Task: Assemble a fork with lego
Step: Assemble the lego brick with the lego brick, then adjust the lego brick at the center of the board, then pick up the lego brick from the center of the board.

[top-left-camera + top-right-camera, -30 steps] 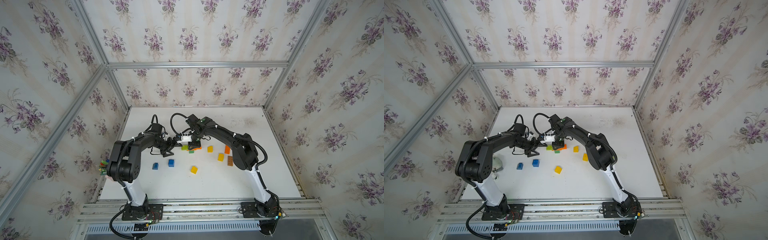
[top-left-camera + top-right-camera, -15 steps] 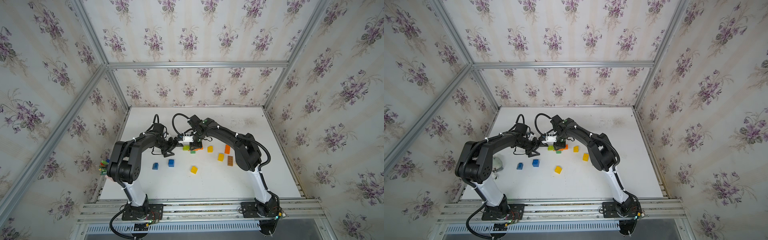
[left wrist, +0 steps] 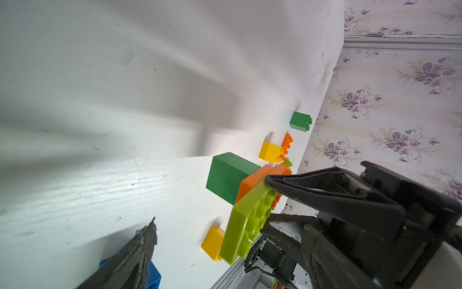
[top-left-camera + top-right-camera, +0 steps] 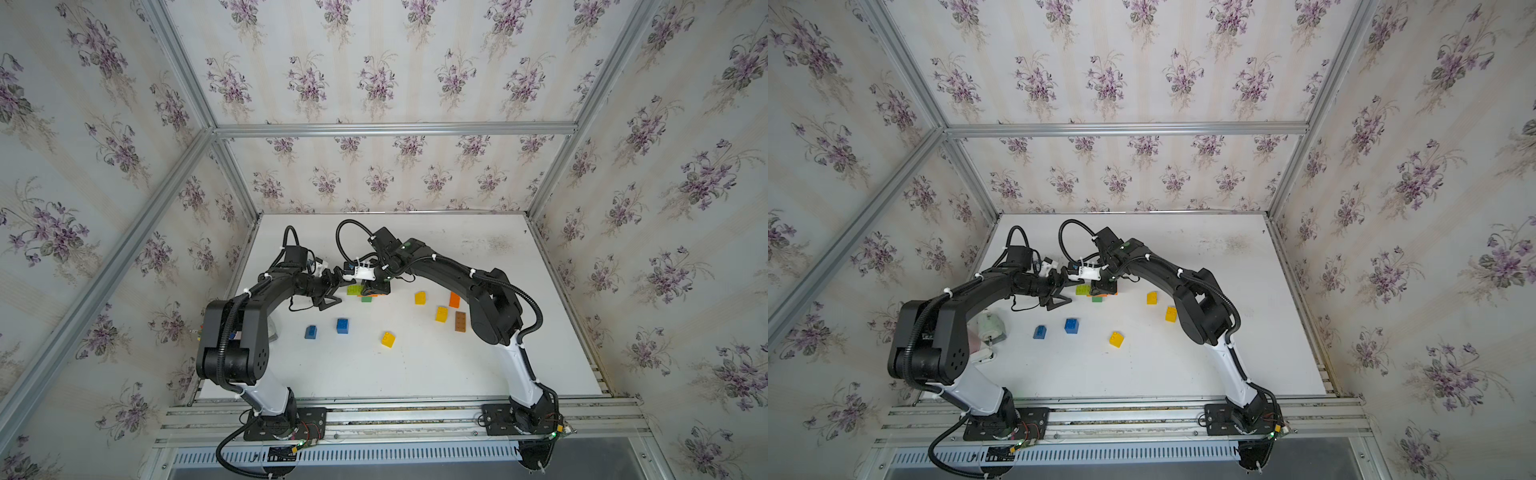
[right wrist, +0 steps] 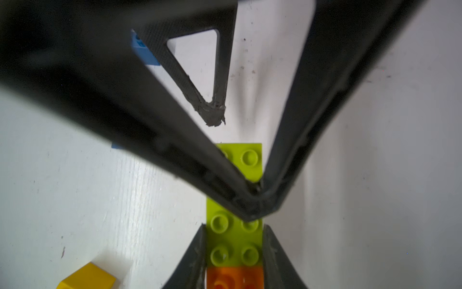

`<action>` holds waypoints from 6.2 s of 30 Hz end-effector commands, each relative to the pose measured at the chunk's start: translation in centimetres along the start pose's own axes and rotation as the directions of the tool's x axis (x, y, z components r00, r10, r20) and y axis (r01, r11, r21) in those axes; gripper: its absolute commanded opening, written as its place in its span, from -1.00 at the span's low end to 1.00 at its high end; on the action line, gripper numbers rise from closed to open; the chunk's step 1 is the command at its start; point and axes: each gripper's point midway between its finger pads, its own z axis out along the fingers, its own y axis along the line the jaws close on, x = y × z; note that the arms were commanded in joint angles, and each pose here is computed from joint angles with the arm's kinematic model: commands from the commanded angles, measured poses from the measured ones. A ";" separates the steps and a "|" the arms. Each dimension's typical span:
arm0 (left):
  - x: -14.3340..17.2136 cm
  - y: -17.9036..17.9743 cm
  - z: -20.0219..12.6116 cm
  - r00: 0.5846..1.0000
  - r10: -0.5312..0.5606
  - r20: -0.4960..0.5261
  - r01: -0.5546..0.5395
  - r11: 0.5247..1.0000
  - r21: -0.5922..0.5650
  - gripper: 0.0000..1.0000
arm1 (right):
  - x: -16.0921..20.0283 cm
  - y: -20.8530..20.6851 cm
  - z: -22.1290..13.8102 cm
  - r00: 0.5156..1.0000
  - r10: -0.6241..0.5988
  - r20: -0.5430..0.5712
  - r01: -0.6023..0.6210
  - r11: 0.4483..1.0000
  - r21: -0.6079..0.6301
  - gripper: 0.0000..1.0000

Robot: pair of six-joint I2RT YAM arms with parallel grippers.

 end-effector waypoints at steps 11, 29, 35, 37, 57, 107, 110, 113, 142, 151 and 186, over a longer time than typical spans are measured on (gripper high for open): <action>0.2 2.5 -1.9 1.000 -0.008 0.015 0.008 1.000 -0.017 0.84 | -0.8 -0.1 3.7 1.000 -0.009 -0.027 0.009 1.000 0.004 -0.24; 0.0 2.6 -2.2 1.000 -0.012 0.015 0.012 1.000 0.017 0.85 | -1.3 0.4 3.7 0.999 -0.034 -0.004 0.034 0.999 -0.016 0.11; 0.1 2.6 -2.2 1.000 -0.017 0.016 0.016 1.000 0.020 0.84 | 0.3 0.5 3.7 0.999 -0.042 0.002 0.042 0.999 -0.020 0.18; 0.1 2.7 -2.2 1.000 -0.021 0.017 0.020 1.000 0.020 0.84 | 0.7 0.4 3.6 0.999 -0.041 0.010 0.041 0.999 -0.019 0.18; 0.2 2.7 -2.4 1.000 -0.021 0.023 0.020 1.000 0.012 0.84 | 0.3 0.7 5.5 0.991 -0.029 0.130 0.039 0.996 -0.079 0.03; 0.0 2.8 -3.5 0.999 -0.022 0.045 0.019 0.997 0.078 0.89 | 7.0 3.0 2.1 0.860 0.134 -0.493 -0.116 0.991 0.068 -0.49; 0.1 2.9 -3.4 0.999 -0.020 0.045 0.016 0.997 0.081 0.90 | 7.2 3.2 2.8 0.853 0.130 -0.505 -0.115 0.991 0.062 -0.47; 0.2 2.9 -3.4 0.999 -0.018 0.044 0.014 0.996 0.083 0.93 | 6.9 3.2 3.0 0.858 0.127 -0.498 -0.110 0.992 0.063 -0.39; 1.0 -0.1 -4.9 0.994 0.086 0.067 -0.096 0.983 0.153 1.00 | -4.0 0.9 -4.4 0.996 0.070 -0.047 -0.061 0.985 0.163 0.12; 1.5 -1.8 -6.2 0.975 0.186 0.123 -0.194 0.979 0.063 1.00 | -4.3 2.0 -9.6 0.990 0.102 0.097 -0.123 0.961 0.246 0.03; 4.9 -3.1 -8.2 0.937 0.283 0.205 -0.287 0.958 -0.013 1.00 | -1.9 15.2 -5.3 0.876 0.447 0.179 -0.440 0.894 -0.079 0.51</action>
